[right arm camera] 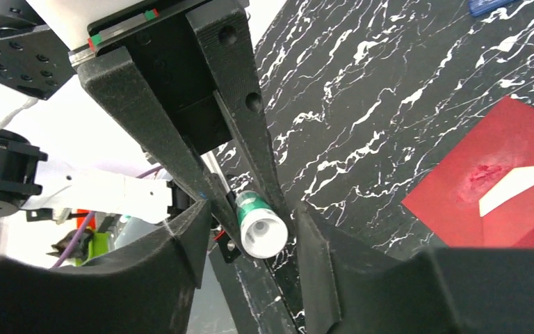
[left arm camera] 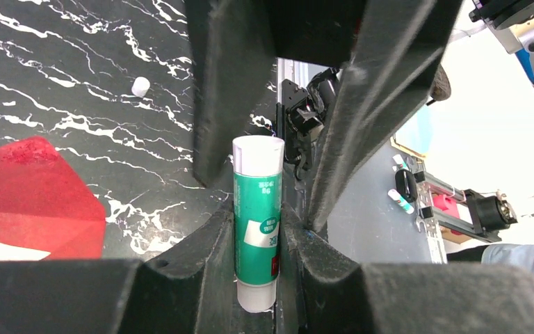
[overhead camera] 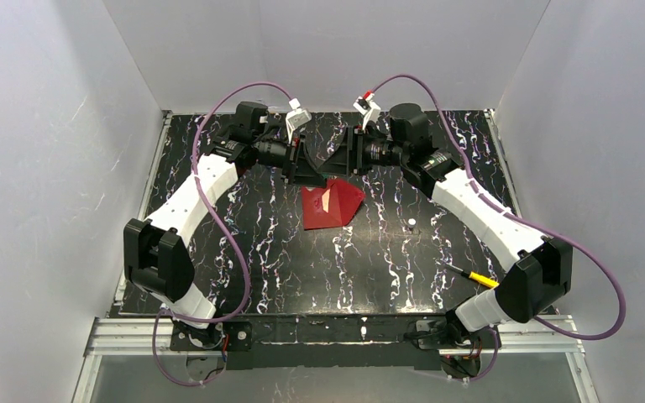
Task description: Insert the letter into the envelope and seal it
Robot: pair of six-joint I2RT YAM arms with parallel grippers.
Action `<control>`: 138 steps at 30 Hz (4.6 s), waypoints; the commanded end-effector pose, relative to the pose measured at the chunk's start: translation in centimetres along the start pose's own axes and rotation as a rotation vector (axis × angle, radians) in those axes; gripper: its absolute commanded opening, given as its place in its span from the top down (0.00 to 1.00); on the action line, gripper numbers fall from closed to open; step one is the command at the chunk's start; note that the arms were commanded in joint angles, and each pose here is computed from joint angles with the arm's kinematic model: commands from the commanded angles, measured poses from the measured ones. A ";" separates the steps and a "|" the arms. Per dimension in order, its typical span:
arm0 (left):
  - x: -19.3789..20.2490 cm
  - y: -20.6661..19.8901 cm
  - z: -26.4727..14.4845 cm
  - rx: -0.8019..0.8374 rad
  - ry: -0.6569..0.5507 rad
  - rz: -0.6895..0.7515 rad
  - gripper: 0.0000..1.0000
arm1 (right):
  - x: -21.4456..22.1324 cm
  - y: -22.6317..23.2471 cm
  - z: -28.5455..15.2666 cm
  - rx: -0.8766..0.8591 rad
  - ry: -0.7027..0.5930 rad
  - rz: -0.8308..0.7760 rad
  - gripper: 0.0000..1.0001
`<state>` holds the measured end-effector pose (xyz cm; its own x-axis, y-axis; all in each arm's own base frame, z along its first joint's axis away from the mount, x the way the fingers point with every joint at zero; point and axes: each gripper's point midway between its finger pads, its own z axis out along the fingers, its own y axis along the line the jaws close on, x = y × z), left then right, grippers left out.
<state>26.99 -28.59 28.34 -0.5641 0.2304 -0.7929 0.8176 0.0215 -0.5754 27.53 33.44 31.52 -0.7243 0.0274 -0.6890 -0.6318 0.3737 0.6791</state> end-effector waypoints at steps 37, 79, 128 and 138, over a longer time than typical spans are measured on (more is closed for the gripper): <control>-2.1 0.8 -2.3 -0.134 -0.147 0.067 1.00 | -3.2 2.4 -0.5 -0.085 -0.110 0.071 0.50; -2.3 2.2 -2.7 -0.232 -0.156 0.016 0.46 | -3.0 1.1 2.0 -0.082 -0.074 0.098 0.99; 10.2 24.8 -1.6 -0.706 -0.085 -1.059 0.90 | 10.2 -18.9 11.4 0.690 0.089 -0.306 0.99; 13.7 26.1 -1.3 -0.777 0.007 -1.073 0.96 | 10.0 -21.0 11.7 0.753 0.104 -0.449 0.99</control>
<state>41.27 -23.66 3.09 -0.9611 -0.2756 -0.0175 -0.1896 0.7047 -0.6837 35.01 36.22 6.01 -0.5844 -0.3307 -0.7410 -0.5338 0.8445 0.0441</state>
